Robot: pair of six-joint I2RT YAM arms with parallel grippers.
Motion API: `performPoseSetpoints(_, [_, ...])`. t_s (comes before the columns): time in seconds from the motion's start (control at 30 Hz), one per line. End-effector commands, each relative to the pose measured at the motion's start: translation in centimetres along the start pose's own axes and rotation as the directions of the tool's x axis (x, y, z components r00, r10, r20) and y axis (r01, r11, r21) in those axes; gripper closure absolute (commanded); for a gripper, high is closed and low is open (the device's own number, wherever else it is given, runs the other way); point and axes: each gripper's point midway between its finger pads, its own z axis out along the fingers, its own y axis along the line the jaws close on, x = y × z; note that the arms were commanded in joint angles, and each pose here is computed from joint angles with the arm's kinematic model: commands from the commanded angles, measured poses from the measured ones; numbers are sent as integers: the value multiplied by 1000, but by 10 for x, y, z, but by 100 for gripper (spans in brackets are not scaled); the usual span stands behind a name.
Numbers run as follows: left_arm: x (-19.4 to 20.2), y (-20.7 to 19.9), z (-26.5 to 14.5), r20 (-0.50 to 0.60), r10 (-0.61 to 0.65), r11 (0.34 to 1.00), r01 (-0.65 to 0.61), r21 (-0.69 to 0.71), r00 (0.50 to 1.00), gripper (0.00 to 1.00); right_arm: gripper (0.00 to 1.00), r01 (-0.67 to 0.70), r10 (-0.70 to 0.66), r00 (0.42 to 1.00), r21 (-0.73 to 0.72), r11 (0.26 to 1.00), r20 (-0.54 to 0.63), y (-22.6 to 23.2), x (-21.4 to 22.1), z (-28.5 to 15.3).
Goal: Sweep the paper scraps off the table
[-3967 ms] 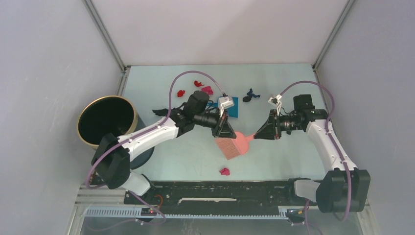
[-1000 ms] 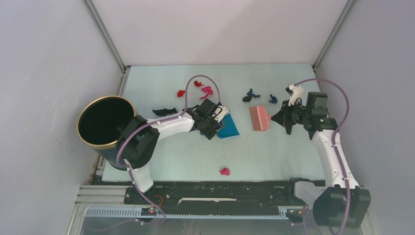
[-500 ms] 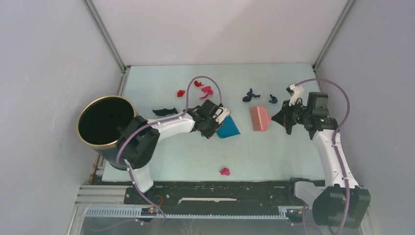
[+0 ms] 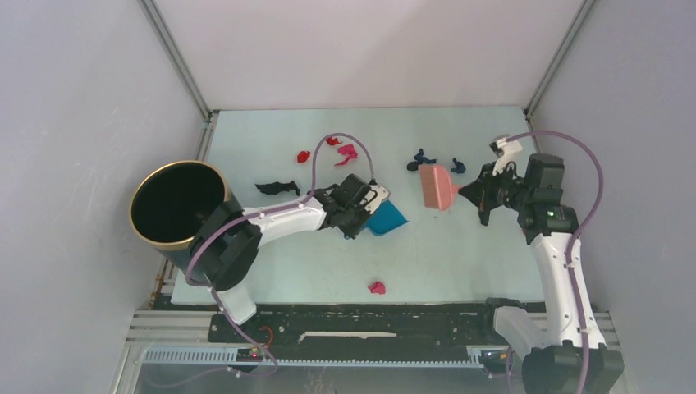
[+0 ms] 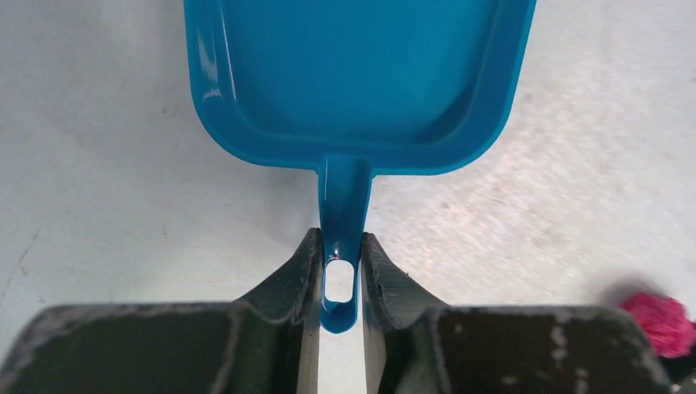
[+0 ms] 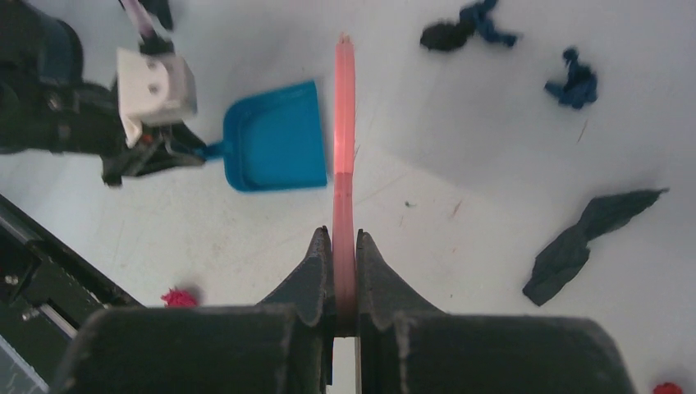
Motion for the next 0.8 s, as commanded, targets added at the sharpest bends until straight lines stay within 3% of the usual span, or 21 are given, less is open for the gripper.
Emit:
performPoseSetpoints(0.0, [-30, -36, -29, 135, 12, 997, -23, 77, 991, 87, 100, 58, -56, 989, -14, 998, 139, 18, -59, -25])
performPoseSetpoints(0.13, [-33, -64, -35, 154, 59, 991, -77, 108, 986, 86, 100, 79, -75, 983, -18, 997, 168, 17, -84, -27])
performPoseSetpoints(0.27, [-27, -72, -29, 139, 83, 990, -98, 104, 987, 83, 100, 27, -16, 988, -73, 997, 152, 14, -65, -10])
performPoseSetpoints(0.3, [-26, -72, -28, 134, 86, 990, -99, 100, 987, 79, 100, 13, 0, 989, -89, 996, 150, 13, -54, -3])
performPoseSetpoints(0.4, [-24, -71, -27, 131, 94, 992, -104, 72, 987, 54, 100, 59, -46, 989, -91, 994, 140, 10, -34, 5])
performPoseSetpoints(0.5, [-33, -71, -35, 190, 99, 993, -109, 44, 977, 36, 100, 56, -44, 990, -87, 995, 131, 8, -31, 6])
performPoseSetpoints(0.67, [-53, -69, -46, 358, 45, 998, -60, 30, 933, 30, 100, 37, -25, 994, -108, 993, 108, 8, -26, 10])
performPoseSetpoints(0.77, [-41, -67, -41, 325, 71, 997, -80, 15, 943, 29, 100, 32, -22, 996, -114, 993, 89, 5, -22, 15])
